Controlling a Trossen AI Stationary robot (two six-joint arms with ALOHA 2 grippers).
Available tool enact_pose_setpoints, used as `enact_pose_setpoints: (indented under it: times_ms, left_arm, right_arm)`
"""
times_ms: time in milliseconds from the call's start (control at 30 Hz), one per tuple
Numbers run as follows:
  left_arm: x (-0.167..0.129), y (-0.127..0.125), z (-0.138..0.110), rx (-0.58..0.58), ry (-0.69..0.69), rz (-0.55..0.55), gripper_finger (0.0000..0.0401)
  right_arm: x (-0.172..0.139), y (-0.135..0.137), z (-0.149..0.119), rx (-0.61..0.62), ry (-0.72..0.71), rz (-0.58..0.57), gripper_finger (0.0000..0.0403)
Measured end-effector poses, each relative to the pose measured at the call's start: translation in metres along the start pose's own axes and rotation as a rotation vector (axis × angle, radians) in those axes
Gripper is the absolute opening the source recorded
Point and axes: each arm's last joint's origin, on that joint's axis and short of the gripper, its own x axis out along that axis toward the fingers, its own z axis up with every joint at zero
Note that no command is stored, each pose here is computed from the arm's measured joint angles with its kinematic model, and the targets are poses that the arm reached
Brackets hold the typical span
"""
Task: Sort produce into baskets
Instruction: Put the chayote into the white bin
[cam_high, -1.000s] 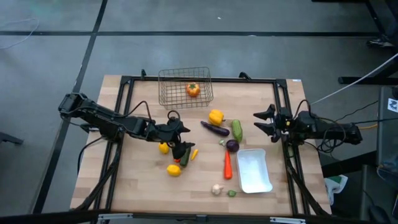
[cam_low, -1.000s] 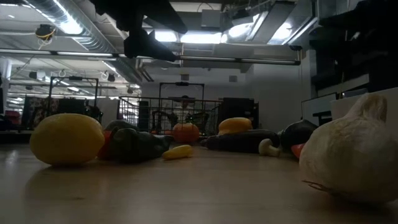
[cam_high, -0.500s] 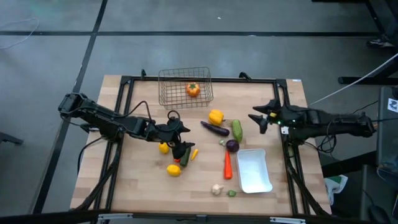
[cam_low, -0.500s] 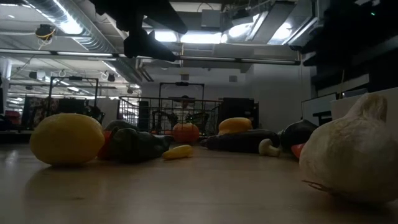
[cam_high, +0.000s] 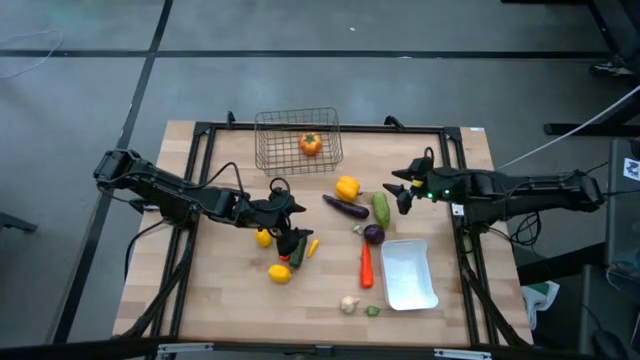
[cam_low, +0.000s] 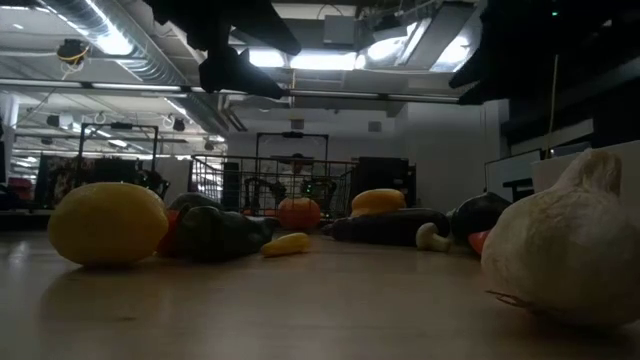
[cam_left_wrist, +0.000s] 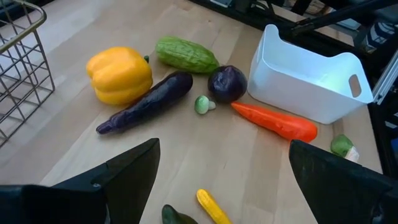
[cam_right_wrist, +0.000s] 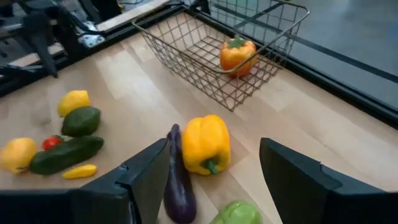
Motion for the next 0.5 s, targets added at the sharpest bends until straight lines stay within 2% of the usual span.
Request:
enact_pose_setpoints:
  times_ms: [500]
  left_arm:
    - [0.0, 0.0, -0.001, 0.017, 0.007, 0.004, 0.0351]
  right_arm:
    - [0.018, 0.004, -0.008, -0.037, 0.077, -0.04, 0.025]
